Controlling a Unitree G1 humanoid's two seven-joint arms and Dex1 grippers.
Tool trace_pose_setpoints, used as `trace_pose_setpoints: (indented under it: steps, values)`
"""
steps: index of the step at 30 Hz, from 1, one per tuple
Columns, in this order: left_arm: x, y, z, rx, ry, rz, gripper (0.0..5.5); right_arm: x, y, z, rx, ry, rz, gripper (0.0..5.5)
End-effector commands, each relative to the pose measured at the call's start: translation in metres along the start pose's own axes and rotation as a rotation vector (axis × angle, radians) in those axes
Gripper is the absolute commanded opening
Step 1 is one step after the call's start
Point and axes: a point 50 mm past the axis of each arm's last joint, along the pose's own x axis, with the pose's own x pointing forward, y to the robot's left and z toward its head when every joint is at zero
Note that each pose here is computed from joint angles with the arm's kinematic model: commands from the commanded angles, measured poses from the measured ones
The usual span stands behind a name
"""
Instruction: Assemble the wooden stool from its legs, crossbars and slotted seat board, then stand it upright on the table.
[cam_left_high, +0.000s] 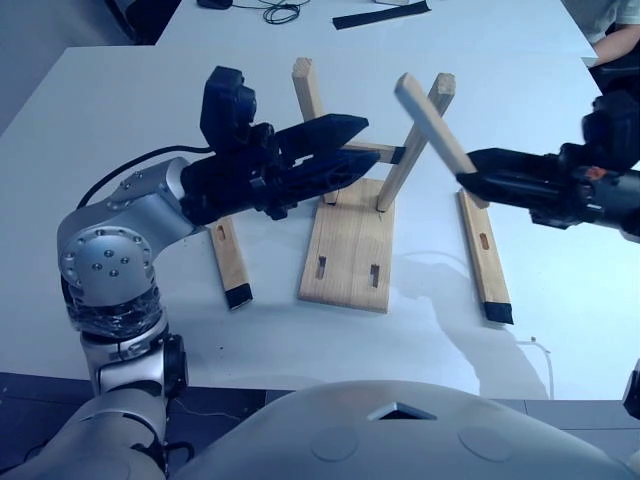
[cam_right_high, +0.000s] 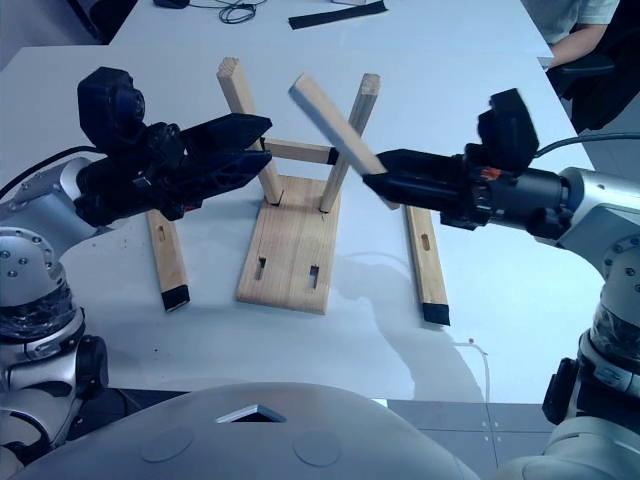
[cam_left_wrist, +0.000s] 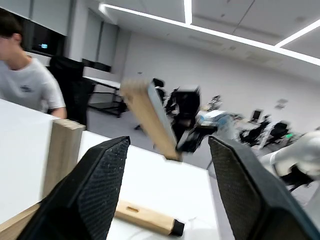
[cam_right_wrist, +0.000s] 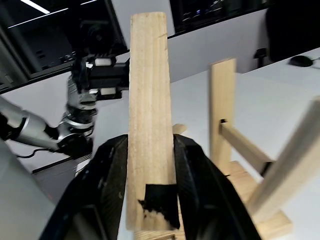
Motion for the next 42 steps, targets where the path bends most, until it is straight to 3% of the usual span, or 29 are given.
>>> trace_pose_setpoints:
  steps: [1,12,24,35,42]
  values:
    - [0.007,0.001,-0.001,-0.047,0.013,-0.044,2.93,0.010,0.005,0.005,-0.032,0.033,0.101,1.31]
    - [0.022,-0.015,-0.012,-0.005,0.097,-0.153,2.93,0.022,0.004,-0.001,0.000,0.063,0.166,1.31]
    - [0.028,-0.011,-0.015,0.041,0.085,-0.114,2.93,0.029,0.007,-0.011,0.012,0.064,0.175,1.31]
    - [0.025,-0.021,-0.019,0.055,0.083,-0.191,1.30,0.030,0.006,-0.008,-0.010,0.068,0.179,1.31]
    - [0.022,-0.022,-0.024,0.073,0.124,-0.205,1.30,0.030,0.006,-0.004,-0.025,0.053,0.177,1.31]
